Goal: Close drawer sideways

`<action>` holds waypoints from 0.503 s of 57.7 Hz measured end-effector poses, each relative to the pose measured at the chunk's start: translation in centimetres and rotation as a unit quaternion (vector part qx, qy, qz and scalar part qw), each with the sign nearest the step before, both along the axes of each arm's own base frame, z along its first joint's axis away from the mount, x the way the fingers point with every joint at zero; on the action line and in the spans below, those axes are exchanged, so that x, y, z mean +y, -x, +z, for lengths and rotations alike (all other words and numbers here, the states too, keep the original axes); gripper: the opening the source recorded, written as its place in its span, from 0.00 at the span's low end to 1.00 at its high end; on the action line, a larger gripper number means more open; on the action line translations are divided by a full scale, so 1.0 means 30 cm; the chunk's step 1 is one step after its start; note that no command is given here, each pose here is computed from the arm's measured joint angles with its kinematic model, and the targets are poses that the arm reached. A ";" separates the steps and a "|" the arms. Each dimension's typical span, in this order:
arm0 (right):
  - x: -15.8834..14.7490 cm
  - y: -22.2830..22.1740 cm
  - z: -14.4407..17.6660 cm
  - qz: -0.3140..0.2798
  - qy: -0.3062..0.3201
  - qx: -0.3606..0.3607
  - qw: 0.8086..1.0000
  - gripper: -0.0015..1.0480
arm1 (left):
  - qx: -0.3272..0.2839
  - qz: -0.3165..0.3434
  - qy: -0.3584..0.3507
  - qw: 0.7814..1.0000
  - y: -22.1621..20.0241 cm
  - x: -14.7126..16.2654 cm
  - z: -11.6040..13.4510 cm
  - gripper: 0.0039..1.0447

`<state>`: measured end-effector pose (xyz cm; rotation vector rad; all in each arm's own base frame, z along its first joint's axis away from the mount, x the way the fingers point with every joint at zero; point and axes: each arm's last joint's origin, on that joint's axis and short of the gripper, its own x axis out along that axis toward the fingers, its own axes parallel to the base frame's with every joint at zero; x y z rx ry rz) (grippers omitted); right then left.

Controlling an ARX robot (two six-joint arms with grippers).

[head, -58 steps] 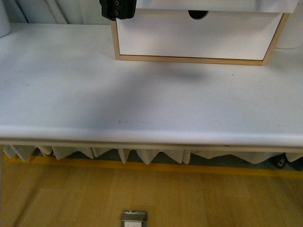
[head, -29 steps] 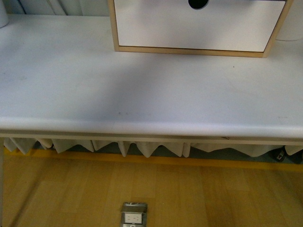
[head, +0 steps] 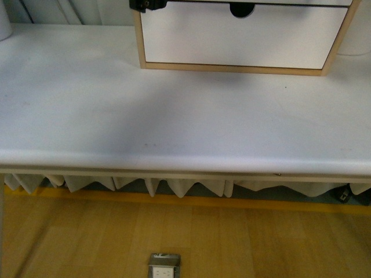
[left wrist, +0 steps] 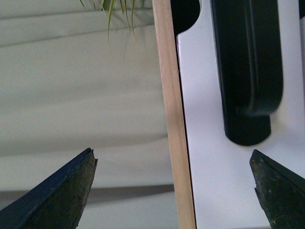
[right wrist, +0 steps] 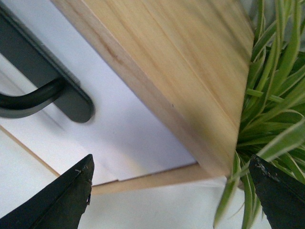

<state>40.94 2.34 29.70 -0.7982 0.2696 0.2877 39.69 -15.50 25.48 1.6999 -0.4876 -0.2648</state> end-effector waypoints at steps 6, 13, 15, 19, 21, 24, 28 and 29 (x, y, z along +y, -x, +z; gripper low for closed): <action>-0.006 0.085 0.028 0.000 -0.013 -0.018 1.000 0.91 | -0.001 0.005 0.024 1.000 0.063 0.027 0.007 0.94; -0.010 0.195 0.045 0.002 -0.029 -0.038 0.999 0.91 | -0.002 0.016 0.060 0.998 0.144 0.061 0.021 0.94; -0.012 0.230 0.047 0.001 -0.035 -0.044 0.998 0.91 | -0.002 0.022 0.075 0.997 0.181 0.076 0.027 0.94; -0.017 0.311 0.042 -0.004 -0.050 -0.056 0.997 0.91 | 0.001 0.034 0.108 0.994 0.237 0.101 0.034 0.94; -0.021 0.346 0.037 -0.008 -0.058 -0.061 0.996 0.91 | 0.003 0.045 0.124 0.991 0.265 0.116 0.035 0.94; -0.030 0.404 0.026 -0.016 -0.071 -0.067 0.995 0.91 | 0.011 0.064 0.163 0.984 0.311 0.145 0.037 0.94; -0.041 0.475 0.012 -0.031 -0.086 -0.075 0.993 0.91 | 0.023 0.089 0.215 0.972 0.381 0.191 0.032 0.94; -0.046 0.511 0.005 -0.036 -0.093 -0.079 0.992 0.91 | 0.026 0.097 0.230 0.968 0.401 0.204 0.029 0.94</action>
